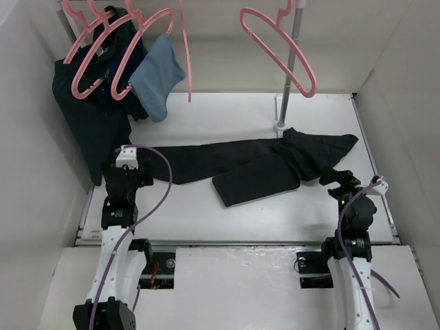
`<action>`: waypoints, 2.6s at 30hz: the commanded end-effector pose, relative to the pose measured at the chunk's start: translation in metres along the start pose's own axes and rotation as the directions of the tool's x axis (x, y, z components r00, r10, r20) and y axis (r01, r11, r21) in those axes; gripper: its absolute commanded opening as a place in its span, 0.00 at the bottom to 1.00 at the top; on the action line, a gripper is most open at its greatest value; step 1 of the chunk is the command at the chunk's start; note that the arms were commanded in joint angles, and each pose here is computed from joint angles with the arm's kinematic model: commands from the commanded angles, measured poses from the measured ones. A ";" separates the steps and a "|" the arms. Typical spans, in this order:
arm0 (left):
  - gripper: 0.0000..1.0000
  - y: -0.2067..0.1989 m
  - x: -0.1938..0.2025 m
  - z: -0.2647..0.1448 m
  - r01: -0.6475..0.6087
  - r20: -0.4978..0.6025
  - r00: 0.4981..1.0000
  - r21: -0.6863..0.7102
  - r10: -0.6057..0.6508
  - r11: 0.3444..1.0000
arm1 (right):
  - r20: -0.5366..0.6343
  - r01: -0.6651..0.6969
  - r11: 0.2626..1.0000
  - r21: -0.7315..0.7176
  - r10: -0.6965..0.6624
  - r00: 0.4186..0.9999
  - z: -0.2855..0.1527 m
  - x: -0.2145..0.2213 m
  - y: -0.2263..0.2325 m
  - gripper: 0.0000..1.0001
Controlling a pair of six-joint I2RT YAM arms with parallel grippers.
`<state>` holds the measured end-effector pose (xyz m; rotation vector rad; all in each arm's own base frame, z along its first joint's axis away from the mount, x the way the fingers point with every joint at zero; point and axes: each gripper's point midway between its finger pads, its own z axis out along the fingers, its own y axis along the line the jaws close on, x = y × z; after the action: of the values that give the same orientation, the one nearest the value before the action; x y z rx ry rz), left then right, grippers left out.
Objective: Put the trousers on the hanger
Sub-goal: Flatten out the trousers at the center of the board.
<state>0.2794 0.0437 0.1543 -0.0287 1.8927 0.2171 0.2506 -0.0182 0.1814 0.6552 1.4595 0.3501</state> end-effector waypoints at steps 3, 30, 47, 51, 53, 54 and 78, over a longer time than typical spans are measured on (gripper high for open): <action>1.00 -0.010 -0.023 -0.001 0.034 0.085 0.996 0.055 -0.039 0.998 | 0.017 0.001 1.000 0.017 -0.002 1.000 0.008 -0.022 0.013 1.00; 1.00 -0.257 0.016 -0.075 -0.597 0.231 0.566 0.777 0.792 0.200 | -0.573 0.269 0.870 0.413 0.018 0.819 0.131 -0.004 -0.037 1.00; 0.19 -0.334 0.113 -0.066 -0.490 0.278 0.431 0.871 0.858 -0.036 | -0.752 0.454 0.864 0.218 -0.148 0.643 0.128 0.080 -0.014 0.77; 0.00 -0.306 0.096 -0.050 -0.483 0.180 0.458 0.873 0.870 0.074 | -0.756 0.443 0.866 0.234 -0.125 0.643 0.133 0.078 -0.020 0.28; 0.00 -0.281 0.066 -0.042 -0.508 0.142 0.502 0.846 0.853 0.158 | -0.734 0.446 0.860 0.247 -0.135 0.665 0.137 0.065 -0.022 0.00; 0.00 -0.256 0.049 -0.023 -0.515 0.086 0.535 0.822 0.841 0.244 | -0.709 0.436 0.861 0.263 -0.134 0.692 0.135 0.053 -0.016 0.00; 0.20 0.050 0.088 -0.057 -0.609 -0.544 0.413 0.432 0.730 0.666 | 0.083 -0.211 0.670 0.712 0.218 0.972 0.015 -0.071 -0.072 0.95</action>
<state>0.1889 0.0827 0.0858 0.9672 2.6040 0.6083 0.2456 -0.1004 0.1630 1.4861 1.6525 -0.0149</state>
